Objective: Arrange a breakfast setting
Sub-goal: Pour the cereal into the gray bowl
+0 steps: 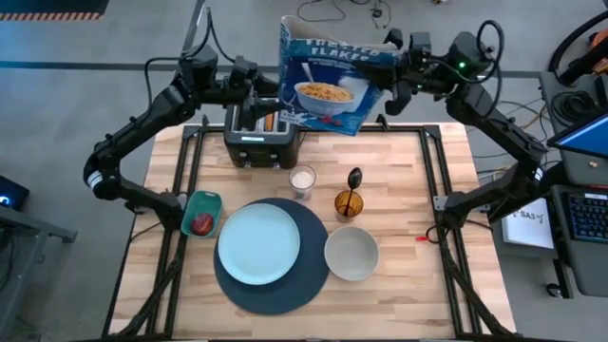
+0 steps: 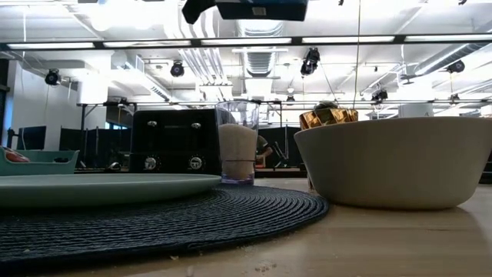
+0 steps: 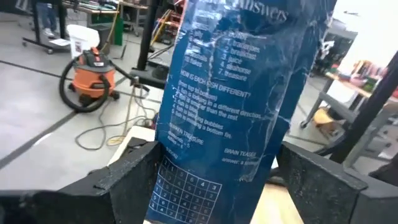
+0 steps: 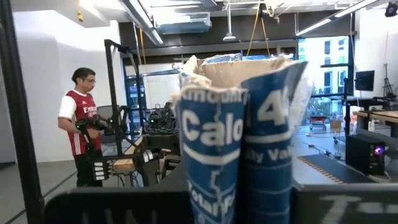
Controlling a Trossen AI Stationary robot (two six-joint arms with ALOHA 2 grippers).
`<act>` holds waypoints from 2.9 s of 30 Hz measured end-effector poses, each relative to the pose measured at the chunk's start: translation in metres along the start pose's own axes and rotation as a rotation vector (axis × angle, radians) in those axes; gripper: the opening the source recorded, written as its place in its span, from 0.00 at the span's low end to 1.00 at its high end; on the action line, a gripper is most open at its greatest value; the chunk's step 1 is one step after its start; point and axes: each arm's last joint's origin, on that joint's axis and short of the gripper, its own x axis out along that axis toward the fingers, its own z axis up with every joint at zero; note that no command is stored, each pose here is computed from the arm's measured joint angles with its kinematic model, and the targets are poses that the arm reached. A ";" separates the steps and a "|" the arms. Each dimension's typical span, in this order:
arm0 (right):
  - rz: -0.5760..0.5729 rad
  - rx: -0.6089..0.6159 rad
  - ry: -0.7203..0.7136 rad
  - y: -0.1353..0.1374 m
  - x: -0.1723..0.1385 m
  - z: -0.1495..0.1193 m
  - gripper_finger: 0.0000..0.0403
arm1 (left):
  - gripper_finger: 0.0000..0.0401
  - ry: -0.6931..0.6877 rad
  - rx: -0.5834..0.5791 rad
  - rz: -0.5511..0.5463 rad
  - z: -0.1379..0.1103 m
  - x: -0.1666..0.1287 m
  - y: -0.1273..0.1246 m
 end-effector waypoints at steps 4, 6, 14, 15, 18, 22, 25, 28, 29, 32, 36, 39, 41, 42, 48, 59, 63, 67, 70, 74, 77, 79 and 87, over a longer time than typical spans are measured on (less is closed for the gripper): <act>0.001 -0.003 0.002 0.000 0.000 0.000 0.02 | 0.76 -0.028 0.014 0.020 0.002 0.002 -0.003; 0.002 -0.006 -0.001 0.000 0.000 0.000 0.02 | 0.76 -0.057 0.038 0.012 0.005 0.006 -0.005; 0.000 0.001 0.016 0.000 0.000 -0.002 0.02 | 0.72 -0.116 0.080 -0.042 0.007 0.019 -0.007; -0.001 0.000 0.016 0.000 0.000 -0.002 0.02 | 0.71 -0.127 0.075 -0.040 0.008 0.021 -0.006; -0.002 0.001 0.017 0.001 0.001 -0.003 0.02 | 0.71 -0.137 0.016 -0.043 0.008 0.025 -0.003; 0.006 0.002 0.019 0.002 0.002 -0.003 0.02 | 0.74 -0.141 -0.002 -0.040 0.009 0.027 -0.003; 0.012 0.000 0.022 0.003 0.002 -0.004 0.02 | 0.77 -0.153 -0.001 -0.030 0.009 0.029 -0.003; 0.019 -0.002 0.019 0.005 0.003 -0.003 0.02 | 0.79 -0.172 0.020 -0.055 0.012 0.029 -0.004; 0.021 -0.005 0.016 0.005 0.003 -0.003 0.02 | 0.80 -0.179 0.034 -0.077 0.013 0.029 -0.005; 0.025 -0.009 0.009 0.005 0.002 -0.001 0.02 | 0.79 -0.191 0.076 -0.120 0.015 0.029 -0.008; 0.016 -0.008 0.010 0.005 0.002 -0.002 0.02 | 0.77 -0.188 0.123 -0.123 0.014 0.030 -0.009; 0.012 -0.005 0.014 0.005 0.002 -0.002 0.02 | 0.76 -0.183 0.126 -0.120 0.011 0.035 -0.010; 0.007 -0.002 0.016 0.005 0.002 -0.002 0.02 | 0.77 -0.179 0.089 -0.107 0.009 0.039 -0.008; 0.005 -0.002 0.016 0.005 0.002 -0.002 0.02 | 0.77 -0.177 0.059 -0.099 0.008 0.041 -0.006; 0.003 -0.002 0.018 0.004 0.003 -0.003 0.02 | 0.80 -0.175 0.056 -0.086 0.006 0.043 -0.004; 0.007 -0.003 0.025 0.004 0.003 -0.004 0.02 | 0.98 -0.160 0.023 -0.107 0.007 0.041 -0.007; 0.014 -0.010 0.026 0.004 0.003 -0.004 0.02 | 0.94 -0.168 0.027 -0.114 0.009 0.039 -0.010; 0.017 -0.013 0.021 0.005 0.003 -0.003 0.02 | 0.92 -0.179 0.078 -0.112 0.010 0.037 -0.011; 0.015 -0.009 0.029 0.004 0.003 -0.005 0.02 | 0.92 -0.184 0.194 -0.024 0.009 0.039 -0.011; 0.014 0.013 0.034 0.004 0.003 -0.006 0.02 | 0.92 -0.173 0.362 0.005 0.004 0.046 -0.009; 0.010 0.031 0.042 0.003 0.004 -0.007 0.02 | 0.92 -0.163 0.360 0.007 0.000 0.053 -0.004; 0.007 0.042 0.051 0.002 0.005 -0.009 0.02 | 0.92 -0.163 0.341 0.018 -0.003 0.058 0.000; 0.019 0.039 0.036 0.004 0.009 -0.010 0.02 | 0.92 -0.292 0.330 0.136 0.005 0.062 0.004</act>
